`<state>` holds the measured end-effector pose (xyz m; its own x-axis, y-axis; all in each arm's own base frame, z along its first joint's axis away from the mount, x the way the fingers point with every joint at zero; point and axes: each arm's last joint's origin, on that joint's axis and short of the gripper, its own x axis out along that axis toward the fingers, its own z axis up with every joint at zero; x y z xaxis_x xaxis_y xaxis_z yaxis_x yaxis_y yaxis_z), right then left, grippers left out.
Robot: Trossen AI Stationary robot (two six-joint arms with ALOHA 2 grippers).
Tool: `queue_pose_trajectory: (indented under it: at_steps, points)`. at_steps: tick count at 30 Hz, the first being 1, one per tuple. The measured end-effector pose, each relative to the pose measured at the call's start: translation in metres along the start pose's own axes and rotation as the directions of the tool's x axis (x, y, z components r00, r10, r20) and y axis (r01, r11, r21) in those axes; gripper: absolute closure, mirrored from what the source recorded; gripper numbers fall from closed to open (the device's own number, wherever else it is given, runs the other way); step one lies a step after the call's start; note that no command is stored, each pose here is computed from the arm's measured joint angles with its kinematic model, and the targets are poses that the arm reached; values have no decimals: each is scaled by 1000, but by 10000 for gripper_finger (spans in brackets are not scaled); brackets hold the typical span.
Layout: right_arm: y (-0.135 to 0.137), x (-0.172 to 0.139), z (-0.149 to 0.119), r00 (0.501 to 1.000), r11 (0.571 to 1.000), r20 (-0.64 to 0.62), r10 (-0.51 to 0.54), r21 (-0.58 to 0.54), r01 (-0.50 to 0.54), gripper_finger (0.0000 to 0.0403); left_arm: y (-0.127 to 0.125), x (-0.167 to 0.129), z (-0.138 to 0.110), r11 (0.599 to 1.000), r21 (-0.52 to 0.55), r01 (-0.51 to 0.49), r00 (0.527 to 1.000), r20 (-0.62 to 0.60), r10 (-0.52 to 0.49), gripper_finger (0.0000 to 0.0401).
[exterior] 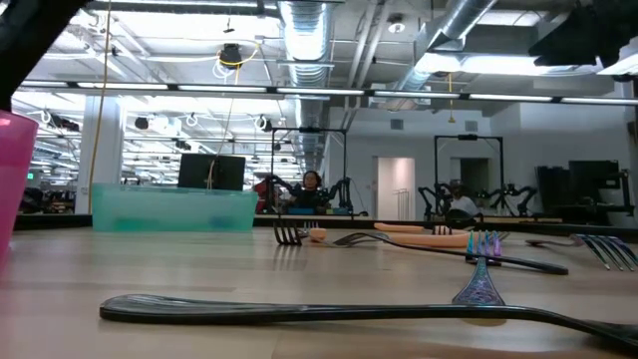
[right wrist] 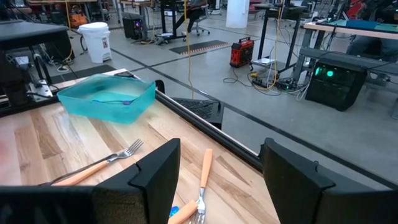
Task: Sort silverware by color (type)
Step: Put the orange fork into the red bin
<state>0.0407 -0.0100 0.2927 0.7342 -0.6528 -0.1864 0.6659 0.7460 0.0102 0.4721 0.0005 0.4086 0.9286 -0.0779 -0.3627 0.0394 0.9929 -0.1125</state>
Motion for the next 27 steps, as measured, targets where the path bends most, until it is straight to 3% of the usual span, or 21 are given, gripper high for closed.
queue_pose_trajectory:
  at_steps: [4,7,13,17,21,24,27]
  points:
    - [0,0,0,1000,1000,0,0,-1,0,161,26,-81,41,983,46,-179,978,117,173,401]
    - [0,0,0,1000,1000,0,0,-1,0,161,31,-144,60,956,79,-284,946,183,266,401]
    - [0,0,0,1000,1000,0,-1,-1,1,161,12,-233,58,906,147,-396,915,139,378,401]
    - [0,0,0,1000,1000,0,-1,-1,1,161,6,-275,35,849,133,-512,858,117,499,401]
    - [0,0,0,1000,1000,0,-1,-1,1,161,4,-309,-10,814,89,-575,817,116,565,401]
    - [0,0,0,1000,1000,0,-1,-1,1,161,7,-307,-53,825,13,-564,817,151,556,401]
    - [0,0,0,1000,1000,0,-1,-1,1,161,12,-284,-100,857,-34,-515,839,187,512,401]
